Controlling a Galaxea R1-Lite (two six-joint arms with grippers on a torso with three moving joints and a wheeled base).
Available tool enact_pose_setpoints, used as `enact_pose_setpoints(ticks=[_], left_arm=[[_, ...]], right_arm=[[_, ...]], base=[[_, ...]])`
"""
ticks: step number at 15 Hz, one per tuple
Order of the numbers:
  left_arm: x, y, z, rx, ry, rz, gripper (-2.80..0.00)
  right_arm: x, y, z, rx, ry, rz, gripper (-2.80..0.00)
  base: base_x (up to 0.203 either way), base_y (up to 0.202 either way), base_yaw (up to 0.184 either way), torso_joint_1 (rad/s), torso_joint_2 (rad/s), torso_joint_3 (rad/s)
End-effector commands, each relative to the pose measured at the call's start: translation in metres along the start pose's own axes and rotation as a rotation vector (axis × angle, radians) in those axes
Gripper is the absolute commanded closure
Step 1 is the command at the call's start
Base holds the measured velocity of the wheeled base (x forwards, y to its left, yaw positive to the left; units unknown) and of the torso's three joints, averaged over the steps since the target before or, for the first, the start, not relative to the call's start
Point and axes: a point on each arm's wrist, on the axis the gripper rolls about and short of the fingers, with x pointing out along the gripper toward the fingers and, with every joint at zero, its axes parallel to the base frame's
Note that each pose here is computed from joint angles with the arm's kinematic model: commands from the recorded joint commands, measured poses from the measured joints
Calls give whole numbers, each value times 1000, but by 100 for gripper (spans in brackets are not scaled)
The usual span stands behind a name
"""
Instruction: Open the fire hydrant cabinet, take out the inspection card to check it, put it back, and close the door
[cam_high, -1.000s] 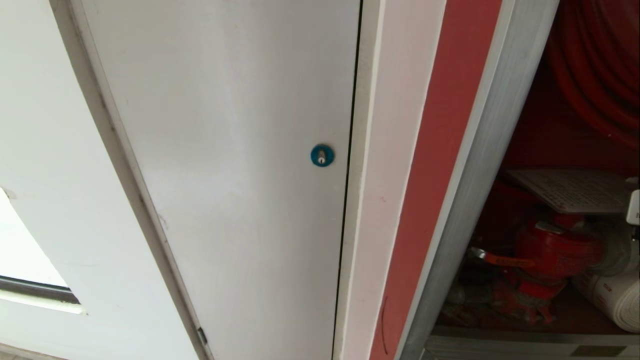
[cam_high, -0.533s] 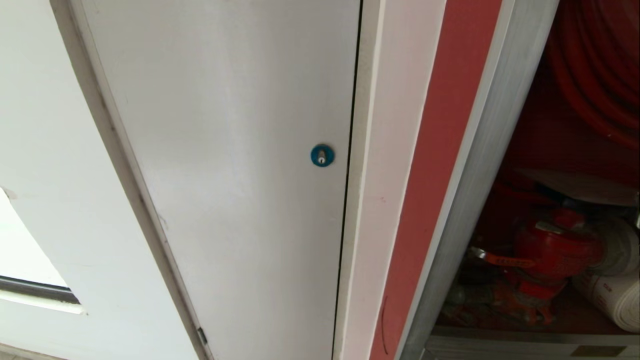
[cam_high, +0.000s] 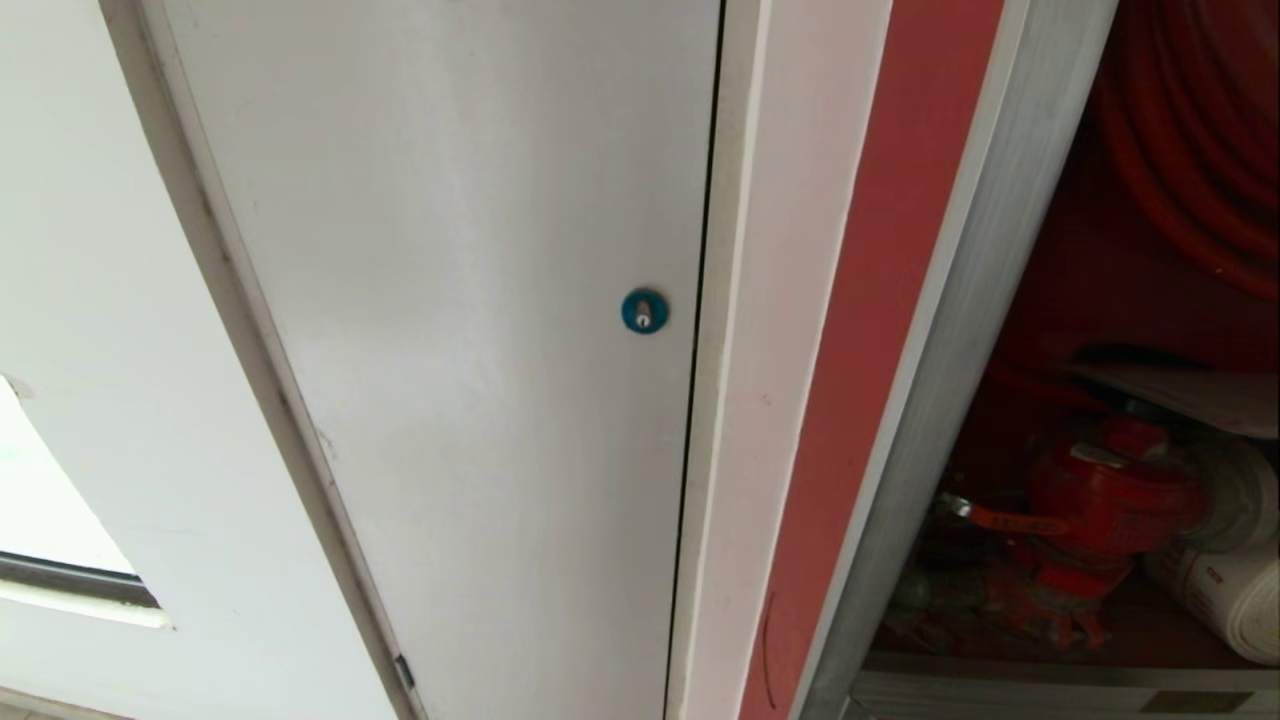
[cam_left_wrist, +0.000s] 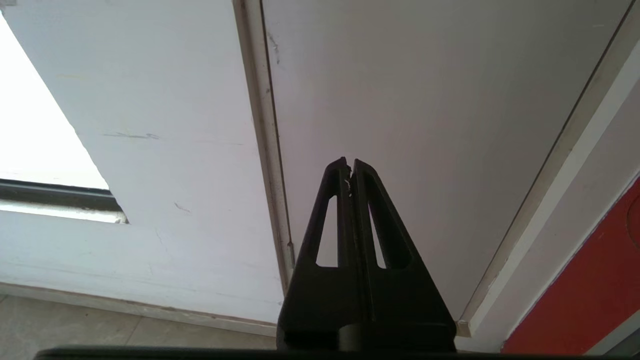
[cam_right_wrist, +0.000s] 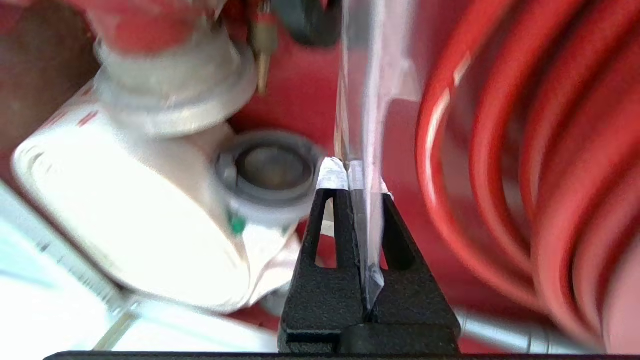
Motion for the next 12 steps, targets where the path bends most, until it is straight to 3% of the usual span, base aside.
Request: enact_pose_setpoints(ticks=[1, 12], left_arm=[[0, 0, -2, -1, 6, 1, 0], [0, 0, -2, -1, 6, 1, 0]], right_arm=[[-25, -2, 0, -10, 17, -51, 0], [-81, 4, 29, -27, -11, -181, 0]], base=[[0, 0, 0, 0, 0, 0], [0, 0, 0, 0, 0, 0]])
